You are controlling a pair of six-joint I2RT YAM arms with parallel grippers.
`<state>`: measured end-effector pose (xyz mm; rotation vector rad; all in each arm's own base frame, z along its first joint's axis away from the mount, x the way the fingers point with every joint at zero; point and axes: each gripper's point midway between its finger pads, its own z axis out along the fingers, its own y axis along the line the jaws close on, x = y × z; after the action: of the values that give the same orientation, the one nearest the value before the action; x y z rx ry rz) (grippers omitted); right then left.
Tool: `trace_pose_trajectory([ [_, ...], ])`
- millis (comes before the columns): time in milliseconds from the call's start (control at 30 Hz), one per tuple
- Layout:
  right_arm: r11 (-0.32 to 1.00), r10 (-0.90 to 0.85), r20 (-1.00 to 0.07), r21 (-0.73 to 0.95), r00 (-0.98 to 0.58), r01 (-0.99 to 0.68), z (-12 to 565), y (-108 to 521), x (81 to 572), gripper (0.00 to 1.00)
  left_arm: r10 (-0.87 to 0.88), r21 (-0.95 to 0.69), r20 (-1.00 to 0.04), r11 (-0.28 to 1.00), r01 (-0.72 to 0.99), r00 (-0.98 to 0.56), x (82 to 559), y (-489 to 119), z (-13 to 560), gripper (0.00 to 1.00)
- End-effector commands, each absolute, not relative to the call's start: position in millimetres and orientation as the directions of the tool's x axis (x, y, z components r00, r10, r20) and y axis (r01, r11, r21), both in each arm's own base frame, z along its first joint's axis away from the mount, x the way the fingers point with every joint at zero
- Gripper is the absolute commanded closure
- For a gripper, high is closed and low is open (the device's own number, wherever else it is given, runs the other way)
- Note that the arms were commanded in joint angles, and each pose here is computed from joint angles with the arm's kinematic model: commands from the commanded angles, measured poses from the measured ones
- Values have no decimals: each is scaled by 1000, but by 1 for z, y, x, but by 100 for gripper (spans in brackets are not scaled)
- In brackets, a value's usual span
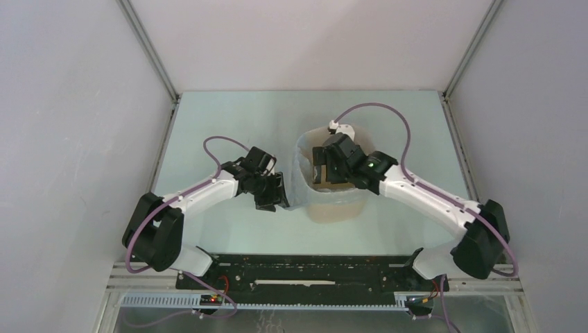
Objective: Put the trash bags into the trash bin
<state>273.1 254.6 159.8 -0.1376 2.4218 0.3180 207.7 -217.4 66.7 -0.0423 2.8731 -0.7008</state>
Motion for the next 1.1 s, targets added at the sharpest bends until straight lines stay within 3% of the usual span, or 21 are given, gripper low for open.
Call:
trace_pose_trajectory([
  [0,973,-64,-653,127,-755,-193,168,238,267,6,-39,-475,-226,877,75,-973,217,-225,83,42],
  [267,973,-96,-608,110,-788,-203,111,253,291,6,-47,-486,-223,871,69,-974,218,-228,87,42],
  [533,961,-141,-505,137,-851,-240,49,280,275,6,-60,-505,-233,861,68,-971,222,-233,95,41],
  [700,964,-112,-516,150,-849,-219,64,275,276,6,-63,-511,-241,857,71,-968,225,-235,99,41],
  [967,953,-61,-610,199,-790,-228,142,262,272,6,-56,-515,-234,854,74,-971,222,-235,99,39],
  [1067,960,-77,-615,166,-785,-224,135,252,276,6,-54,-516,-232,854,76,-971,221,-235,98,39],
])
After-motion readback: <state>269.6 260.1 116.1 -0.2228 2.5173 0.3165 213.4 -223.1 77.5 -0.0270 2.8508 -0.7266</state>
